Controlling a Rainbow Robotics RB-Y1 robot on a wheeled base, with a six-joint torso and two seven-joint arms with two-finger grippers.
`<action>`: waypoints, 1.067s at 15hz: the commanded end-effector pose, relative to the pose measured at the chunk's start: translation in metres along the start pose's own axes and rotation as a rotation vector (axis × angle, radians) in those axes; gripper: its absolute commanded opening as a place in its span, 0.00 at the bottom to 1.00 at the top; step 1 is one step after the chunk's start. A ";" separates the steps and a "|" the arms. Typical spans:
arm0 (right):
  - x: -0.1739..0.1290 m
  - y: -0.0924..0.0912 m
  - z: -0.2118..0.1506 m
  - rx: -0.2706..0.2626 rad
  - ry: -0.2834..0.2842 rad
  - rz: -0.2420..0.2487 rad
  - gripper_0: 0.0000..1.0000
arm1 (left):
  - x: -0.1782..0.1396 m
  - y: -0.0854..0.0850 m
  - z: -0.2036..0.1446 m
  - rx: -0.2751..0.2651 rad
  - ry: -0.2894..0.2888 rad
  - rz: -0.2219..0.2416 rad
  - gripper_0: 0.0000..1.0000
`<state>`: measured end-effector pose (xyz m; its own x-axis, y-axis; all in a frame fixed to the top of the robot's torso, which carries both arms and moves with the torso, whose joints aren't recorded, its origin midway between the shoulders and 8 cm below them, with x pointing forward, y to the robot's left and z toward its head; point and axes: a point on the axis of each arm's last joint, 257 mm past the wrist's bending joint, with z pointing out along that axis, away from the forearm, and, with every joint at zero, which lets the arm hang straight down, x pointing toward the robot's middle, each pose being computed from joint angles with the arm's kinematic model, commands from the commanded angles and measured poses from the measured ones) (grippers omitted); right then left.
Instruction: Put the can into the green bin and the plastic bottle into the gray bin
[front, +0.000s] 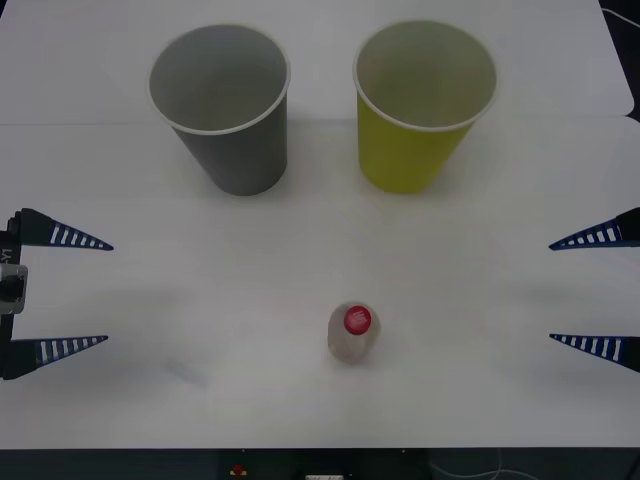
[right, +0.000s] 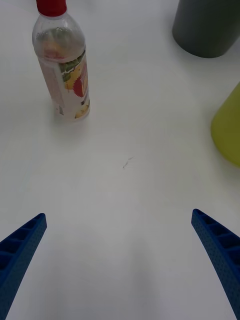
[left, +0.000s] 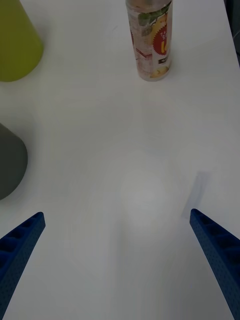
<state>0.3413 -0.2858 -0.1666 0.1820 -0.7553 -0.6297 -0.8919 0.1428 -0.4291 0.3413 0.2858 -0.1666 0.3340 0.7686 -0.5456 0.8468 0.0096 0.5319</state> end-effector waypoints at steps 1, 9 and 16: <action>0.000 0.000 0.000 0.000 0.000 0.000 1.00 | 0.000 0.000 0.000 0.000 0.000 0.000 1.00; -0.008 0.000 -0.004 0.001 -0.019 -0.012 1.00 | 0.000 0.000 0.000 0.000 0.000 0.000 1.00; -0.001 0.016 0.016 -0.026 -0.068 0.030 1.00 | 0.000 0.000 0.000 0.000 0.000 0.000 1.00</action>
<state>0.3330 -0.2742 -0.1802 0.1803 -0.7099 -0.6809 -0.9064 0.1489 -0.3952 0.3413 0.2858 -0.1666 0.3340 0.7686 -0.5456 0.8468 0.0096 0.5318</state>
